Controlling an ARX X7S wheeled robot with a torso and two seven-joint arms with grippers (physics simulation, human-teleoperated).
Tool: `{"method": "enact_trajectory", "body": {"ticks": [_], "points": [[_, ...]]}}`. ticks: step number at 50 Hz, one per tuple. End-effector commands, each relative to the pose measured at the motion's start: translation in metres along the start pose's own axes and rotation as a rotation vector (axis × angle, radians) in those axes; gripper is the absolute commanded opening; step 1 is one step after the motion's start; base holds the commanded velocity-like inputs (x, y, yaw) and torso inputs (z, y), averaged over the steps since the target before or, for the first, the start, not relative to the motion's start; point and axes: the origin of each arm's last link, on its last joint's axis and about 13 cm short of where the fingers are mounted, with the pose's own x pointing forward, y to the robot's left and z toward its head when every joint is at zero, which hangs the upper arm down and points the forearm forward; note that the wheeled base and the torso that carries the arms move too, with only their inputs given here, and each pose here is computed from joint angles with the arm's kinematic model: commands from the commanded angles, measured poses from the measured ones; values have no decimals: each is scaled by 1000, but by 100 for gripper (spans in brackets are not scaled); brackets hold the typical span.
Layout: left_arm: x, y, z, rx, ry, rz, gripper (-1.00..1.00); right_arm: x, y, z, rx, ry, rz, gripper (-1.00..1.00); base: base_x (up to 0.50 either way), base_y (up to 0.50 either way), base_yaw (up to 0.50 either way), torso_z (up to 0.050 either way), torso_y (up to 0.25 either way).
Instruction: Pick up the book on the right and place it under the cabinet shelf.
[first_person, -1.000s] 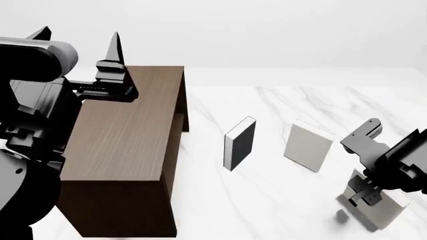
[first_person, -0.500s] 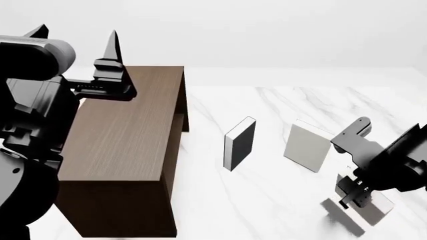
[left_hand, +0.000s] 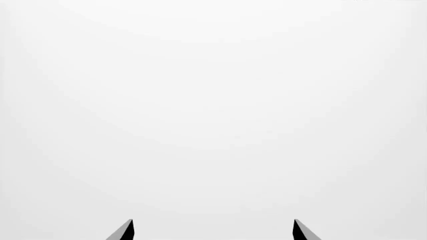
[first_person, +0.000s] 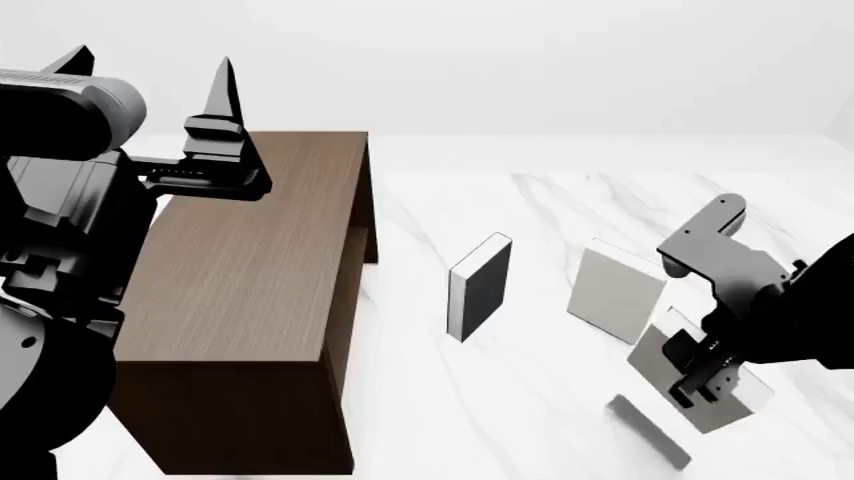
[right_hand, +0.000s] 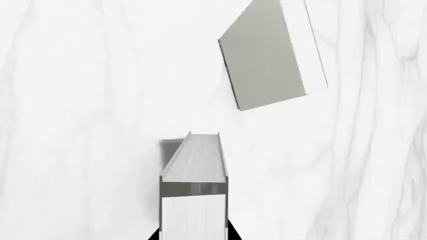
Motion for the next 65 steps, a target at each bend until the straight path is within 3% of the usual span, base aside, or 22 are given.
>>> {"method": "enact_trajectory", "body": {"ticks": [1,15,27,39,49,60,65], "points": [[-1,0,-1,-5,-3,2,100,-17,12,10,-7,-225,84,-100,0,0,0,0,0],[-1,1,-2,-3,-1,6,100,-4,39,3,61,-474,306,-100,0,0,0,0,1],[-2,0,-4,-3,4,7,100,20,64,-5,201,-692,512,-100,0,0,0,0,1],[-2,0,-9,-5,10,13,100,46,86,-10,330,-843,628,-100,0,0,0,0,1],[-1,1,-12,-9,14,16,100,72,102,-16,470,-891,705,-100,0,0,0,0,1],[-1,1,-15,0,16,24,100,100,119,-20,730,-932,836,-100,0,0,0,0,1],[-1,1,-17,1,19,26,100,108,128,-21,802,-948,865,-100,0,0,0,0,2]]}}
